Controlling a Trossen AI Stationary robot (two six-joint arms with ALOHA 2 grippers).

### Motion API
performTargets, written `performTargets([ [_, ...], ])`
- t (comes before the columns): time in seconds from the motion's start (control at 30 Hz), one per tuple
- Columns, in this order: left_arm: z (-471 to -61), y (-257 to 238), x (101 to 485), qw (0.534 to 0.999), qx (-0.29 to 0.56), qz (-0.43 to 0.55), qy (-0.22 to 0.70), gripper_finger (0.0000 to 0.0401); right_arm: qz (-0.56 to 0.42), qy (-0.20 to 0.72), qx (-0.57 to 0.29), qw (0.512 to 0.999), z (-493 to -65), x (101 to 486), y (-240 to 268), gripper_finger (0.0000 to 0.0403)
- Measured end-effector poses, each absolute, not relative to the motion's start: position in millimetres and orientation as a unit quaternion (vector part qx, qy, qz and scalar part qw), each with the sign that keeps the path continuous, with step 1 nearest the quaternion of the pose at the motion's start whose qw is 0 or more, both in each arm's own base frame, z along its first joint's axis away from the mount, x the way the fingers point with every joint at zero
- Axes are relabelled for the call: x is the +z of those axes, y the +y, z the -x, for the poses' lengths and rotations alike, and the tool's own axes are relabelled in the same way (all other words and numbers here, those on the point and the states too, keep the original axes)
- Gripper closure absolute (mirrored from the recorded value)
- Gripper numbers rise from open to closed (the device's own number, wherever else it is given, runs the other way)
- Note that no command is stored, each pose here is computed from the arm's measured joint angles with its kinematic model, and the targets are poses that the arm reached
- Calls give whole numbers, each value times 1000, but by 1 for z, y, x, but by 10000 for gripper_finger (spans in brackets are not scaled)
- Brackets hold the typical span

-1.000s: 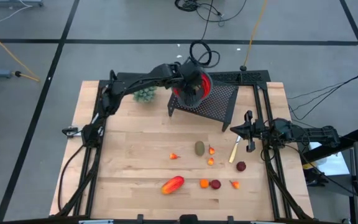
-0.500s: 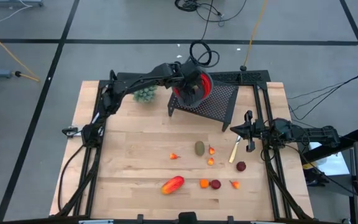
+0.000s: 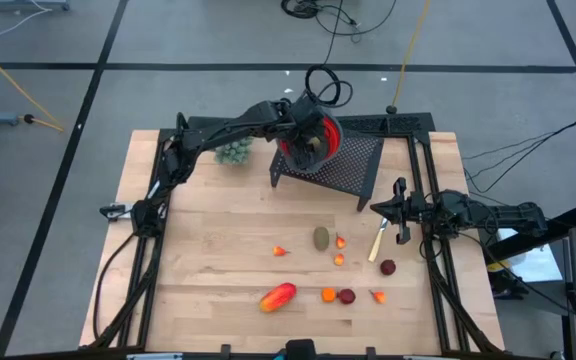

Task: Pick & Place Fruit
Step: Put the kiwi into the red strainer bowl

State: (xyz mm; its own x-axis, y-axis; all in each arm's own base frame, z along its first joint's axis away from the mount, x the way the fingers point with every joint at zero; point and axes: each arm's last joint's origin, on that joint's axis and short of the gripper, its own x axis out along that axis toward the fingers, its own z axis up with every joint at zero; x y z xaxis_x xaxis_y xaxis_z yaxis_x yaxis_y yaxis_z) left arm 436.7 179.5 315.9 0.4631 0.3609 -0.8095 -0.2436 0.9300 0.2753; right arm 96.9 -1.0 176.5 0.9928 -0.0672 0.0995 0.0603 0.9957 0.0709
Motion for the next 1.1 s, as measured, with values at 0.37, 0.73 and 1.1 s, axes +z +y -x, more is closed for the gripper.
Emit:
performTargets([
  [0.37, -402, 163, 382, 873, 233, -65, 423, 151, -34, -51, -32, 998, -97, 177, -1, 403],
  [0.73, -358, 100, 446, 908, 239, 43, 341, 200, -34, -51, -30, 998, -97, 177, -1, 403],
  [1.1, -358, 50, 450, 913, 206, 88, 341, 299, -34, -51, -30, 998, -97, 177, -1, 403],
])
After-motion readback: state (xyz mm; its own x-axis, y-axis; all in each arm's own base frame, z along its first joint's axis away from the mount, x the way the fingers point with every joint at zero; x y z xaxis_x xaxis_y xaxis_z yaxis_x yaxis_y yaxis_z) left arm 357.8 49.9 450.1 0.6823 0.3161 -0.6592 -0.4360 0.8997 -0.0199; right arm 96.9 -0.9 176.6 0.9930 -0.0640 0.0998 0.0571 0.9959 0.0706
